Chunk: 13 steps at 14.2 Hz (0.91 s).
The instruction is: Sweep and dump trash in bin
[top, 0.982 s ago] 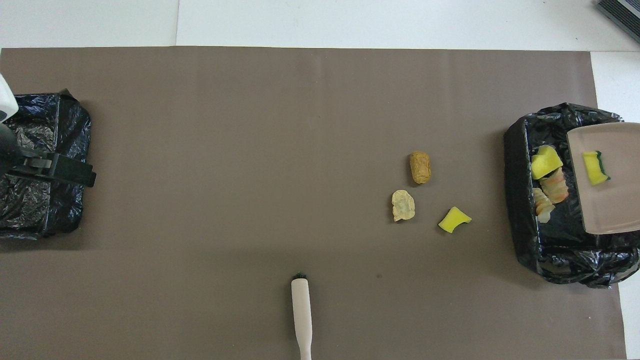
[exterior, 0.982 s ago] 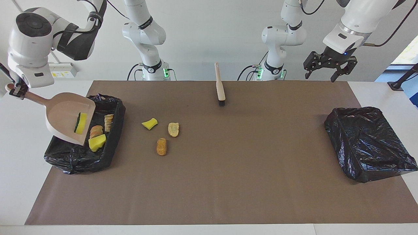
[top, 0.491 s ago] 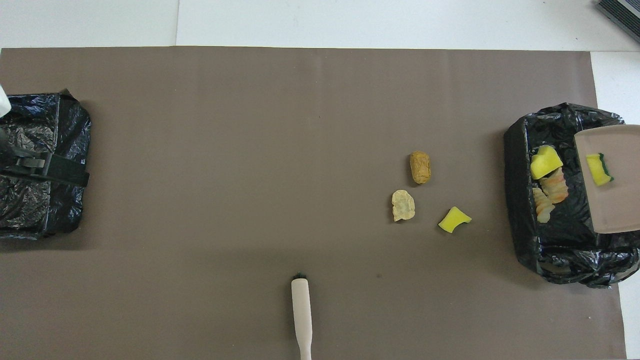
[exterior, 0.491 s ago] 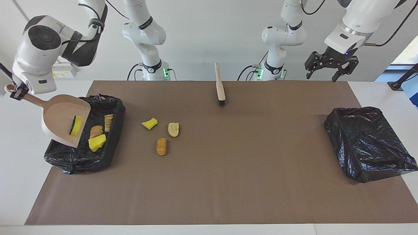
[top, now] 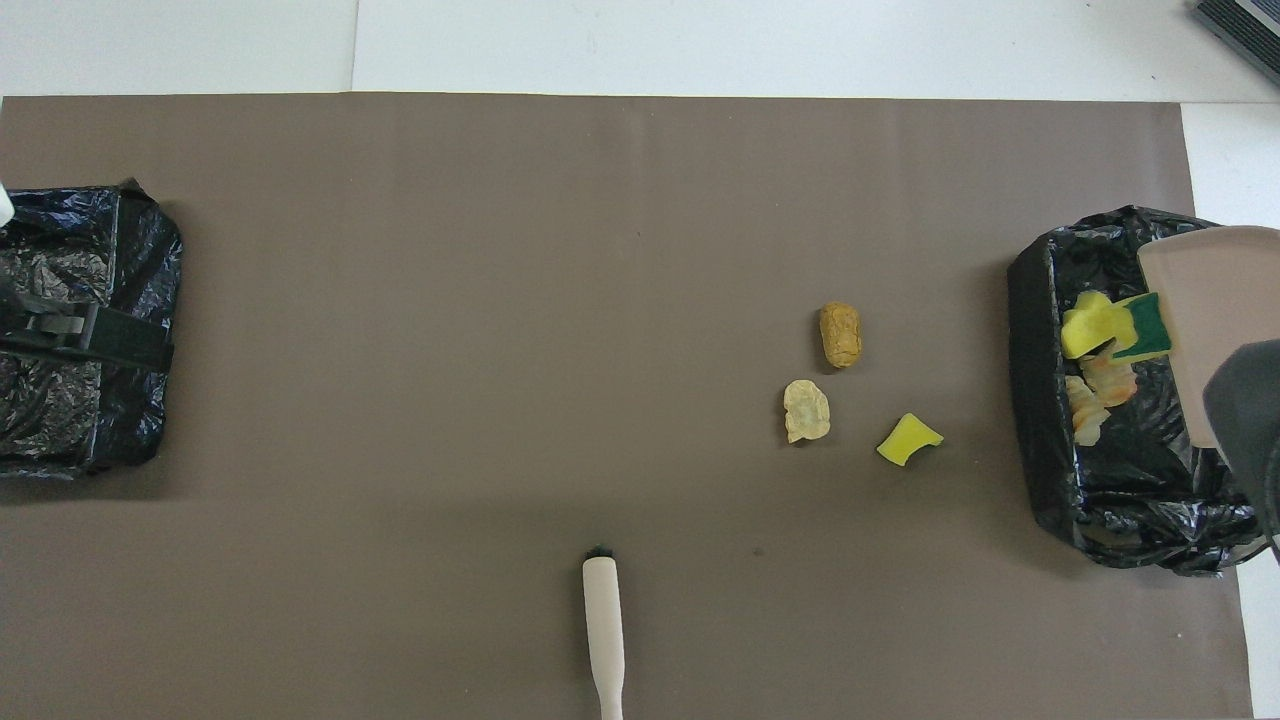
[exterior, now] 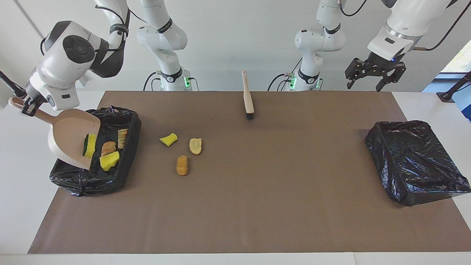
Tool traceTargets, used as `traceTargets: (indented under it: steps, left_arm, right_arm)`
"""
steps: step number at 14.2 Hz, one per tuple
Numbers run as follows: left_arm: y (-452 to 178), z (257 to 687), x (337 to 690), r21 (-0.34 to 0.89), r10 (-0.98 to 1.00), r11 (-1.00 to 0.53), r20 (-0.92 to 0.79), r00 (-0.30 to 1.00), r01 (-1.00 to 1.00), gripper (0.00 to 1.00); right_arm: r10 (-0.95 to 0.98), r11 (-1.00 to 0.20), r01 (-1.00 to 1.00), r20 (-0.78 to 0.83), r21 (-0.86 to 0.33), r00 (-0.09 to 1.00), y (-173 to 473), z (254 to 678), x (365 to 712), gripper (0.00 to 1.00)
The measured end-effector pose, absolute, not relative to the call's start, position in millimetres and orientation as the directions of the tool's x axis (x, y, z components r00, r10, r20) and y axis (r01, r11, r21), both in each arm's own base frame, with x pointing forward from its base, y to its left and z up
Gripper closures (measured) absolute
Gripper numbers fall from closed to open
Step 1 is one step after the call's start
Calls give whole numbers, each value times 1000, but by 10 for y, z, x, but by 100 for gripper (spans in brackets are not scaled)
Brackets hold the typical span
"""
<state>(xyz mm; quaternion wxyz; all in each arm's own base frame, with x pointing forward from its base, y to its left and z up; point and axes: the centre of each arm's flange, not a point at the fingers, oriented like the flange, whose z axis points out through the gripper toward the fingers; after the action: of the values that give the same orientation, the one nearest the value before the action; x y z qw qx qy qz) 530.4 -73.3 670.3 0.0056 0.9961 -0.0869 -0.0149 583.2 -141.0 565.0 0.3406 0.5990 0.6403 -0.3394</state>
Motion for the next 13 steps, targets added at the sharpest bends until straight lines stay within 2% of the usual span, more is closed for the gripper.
traceTargets:
  steps: [3,6,10,13]
  left_arm:
    - [-755,6707,5298,14,-177,-984,-28,984,-177,0]
    - [-723,6713,5299,14,-172,-985,-27,985,-171,0]
    - [-719,6714,5298,14,-171,-985,-27,985,-171,0]
    - [-720,6713,5298,14,-171,-985,-27,985,-171,0]
  right_arm:
    - [502,28,999,-863,-44,-52,-1292,5651,5815,67]
    - [515,-25,999,-857,-25,-8,-1266,5781,5762,67]
    - [663,-168,984,-733,53,153,-1317,6325,5526,67]
    - [765,-292,949,-565,123,309,-1152,6523,5346,67]
